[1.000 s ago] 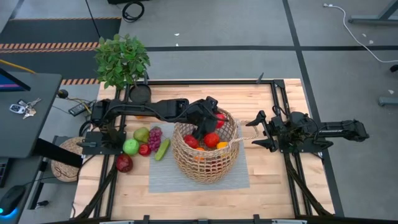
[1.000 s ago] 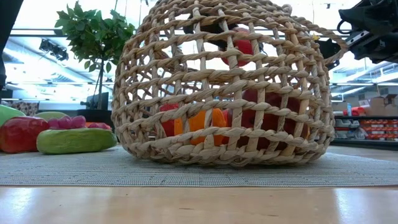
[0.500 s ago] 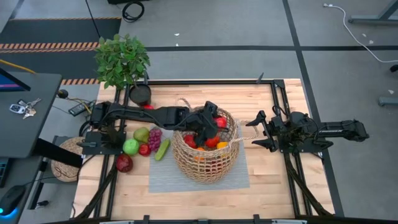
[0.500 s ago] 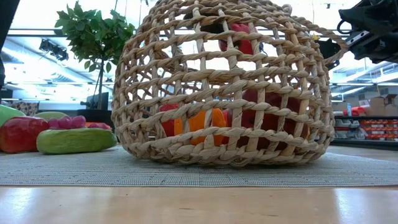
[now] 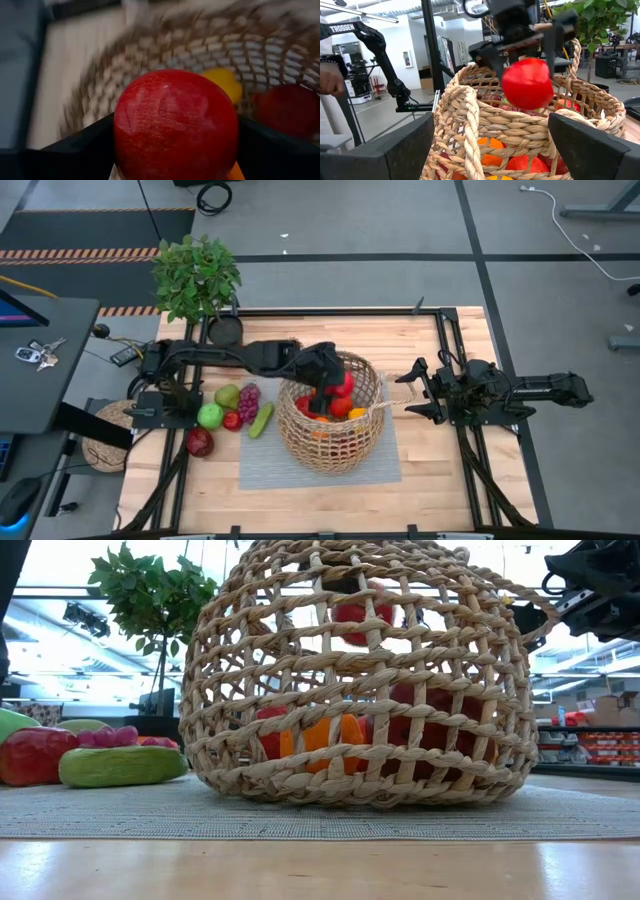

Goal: Build produce basket
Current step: Put the red apple into the brown basket

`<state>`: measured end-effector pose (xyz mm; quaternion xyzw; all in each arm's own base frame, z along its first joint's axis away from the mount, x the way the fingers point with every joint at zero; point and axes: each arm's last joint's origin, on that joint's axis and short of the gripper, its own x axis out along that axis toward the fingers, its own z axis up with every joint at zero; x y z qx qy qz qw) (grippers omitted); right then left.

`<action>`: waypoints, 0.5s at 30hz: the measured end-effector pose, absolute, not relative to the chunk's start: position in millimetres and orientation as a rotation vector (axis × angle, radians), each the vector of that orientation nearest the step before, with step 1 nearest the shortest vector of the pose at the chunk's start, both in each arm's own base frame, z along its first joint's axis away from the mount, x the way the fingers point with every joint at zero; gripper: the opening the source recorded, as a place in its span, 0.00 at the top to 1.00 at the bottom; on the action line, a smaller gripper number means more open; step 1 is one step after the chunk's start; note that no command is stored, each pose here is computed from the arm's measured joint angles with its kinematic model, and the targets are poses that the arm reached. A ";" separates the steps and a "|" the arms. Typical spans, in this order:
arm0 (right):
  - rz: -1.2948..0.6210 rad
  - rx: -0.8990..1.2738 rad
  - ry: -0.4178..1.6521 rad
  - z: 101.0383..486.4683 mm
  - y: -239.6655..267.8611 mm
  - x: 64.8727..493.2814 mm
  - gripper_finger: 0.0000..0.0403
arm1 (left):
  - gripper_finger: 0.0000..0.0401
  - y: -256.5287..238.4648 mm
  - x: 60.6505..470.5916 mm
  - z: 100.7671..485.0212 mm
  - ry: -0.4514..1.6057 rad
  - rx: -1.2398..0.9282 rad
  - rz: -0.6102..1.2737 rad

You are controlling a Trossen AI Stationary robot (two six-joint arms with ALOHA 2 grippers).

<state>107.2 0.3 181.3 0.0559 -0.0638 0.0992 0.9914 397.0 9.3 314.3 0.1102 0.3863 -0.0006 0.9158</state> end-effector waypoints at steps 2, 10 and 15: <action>0.199 0.112 -0.129 181.4 0.4 107.1 0.02 | 0.17 16.0 393.6 311.0 0.841 0.144 0.008; 0.199 0.112 -0.129 181.3 0.3 107.2 0.02 | 0.17 29.3 385.6 304.4 0.934 -0.164 0.038; 0.199 0.112 -0.129 181.3 0.3 107.2 0.02 | 0.17 29.1 385.7 304.4 0.933 -0.245 0.072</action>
